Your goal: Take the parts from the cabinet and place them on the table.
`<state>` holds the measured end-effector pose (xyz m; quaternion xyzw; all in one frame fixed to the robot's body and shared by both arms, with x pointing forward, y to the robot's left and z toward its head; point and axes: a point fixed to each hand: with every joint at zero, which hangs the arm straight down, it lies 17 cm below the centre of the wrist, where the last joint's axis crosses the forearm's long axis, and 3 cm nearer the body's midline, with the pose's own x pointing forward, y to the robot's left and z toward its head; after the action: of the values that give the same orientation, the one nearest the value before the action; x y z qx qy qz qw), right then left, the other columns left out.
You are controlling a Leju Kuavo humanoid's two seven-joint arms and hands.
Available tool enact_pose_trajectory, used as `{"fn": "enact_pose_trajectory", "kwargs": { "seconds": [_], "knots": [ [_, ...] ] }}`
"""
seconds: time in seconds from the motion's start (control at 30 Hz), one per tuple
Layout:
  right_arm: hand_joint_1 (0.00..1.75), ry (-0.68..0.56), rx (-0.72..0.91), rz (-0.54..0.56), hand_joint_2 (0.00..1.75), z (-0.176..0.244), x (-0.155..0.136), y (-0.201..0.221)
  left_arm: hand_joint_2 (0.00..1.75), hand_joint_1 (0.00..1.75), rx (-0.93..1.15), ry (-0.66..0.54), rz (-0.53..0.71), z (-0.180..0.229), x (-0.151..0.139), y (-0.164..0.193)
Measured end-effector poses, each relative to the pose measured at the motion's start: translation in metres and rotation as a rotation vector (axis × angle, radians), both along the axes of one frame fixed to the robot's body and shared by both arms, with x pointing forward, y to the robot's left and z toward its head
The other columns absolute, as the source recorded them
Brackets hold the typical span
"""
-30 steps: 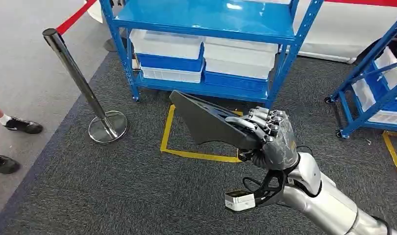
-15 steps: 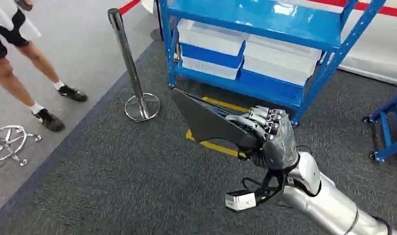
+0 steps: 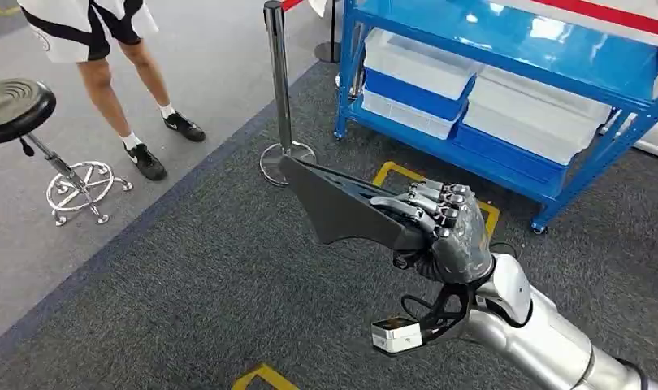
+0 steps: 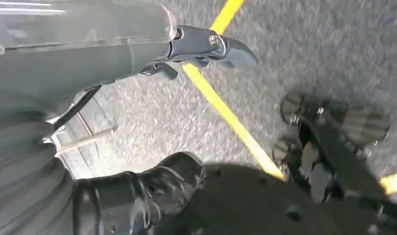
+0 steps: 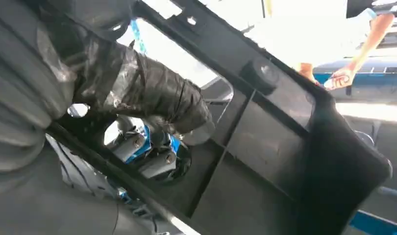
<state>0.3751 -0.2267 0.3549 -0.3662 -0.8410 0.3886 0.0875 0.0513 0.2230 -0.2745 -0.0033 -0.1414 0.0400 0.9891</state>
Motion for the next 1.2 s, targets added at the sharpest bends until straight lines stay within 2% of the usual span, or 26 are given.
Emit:
{"fn": "enact_pose_trajectory", "kwargs": {
  "seconds": [1.2],
  "knots": [
    [1.75, 0.002, -0.022, -0.014, 1.75, -0.0068, -0.0021, 0.0036, 1.75, 0.0, 0.0, 0.004, 0.013, -0.0007, -0.0036, 0.0062]
  ]
}}
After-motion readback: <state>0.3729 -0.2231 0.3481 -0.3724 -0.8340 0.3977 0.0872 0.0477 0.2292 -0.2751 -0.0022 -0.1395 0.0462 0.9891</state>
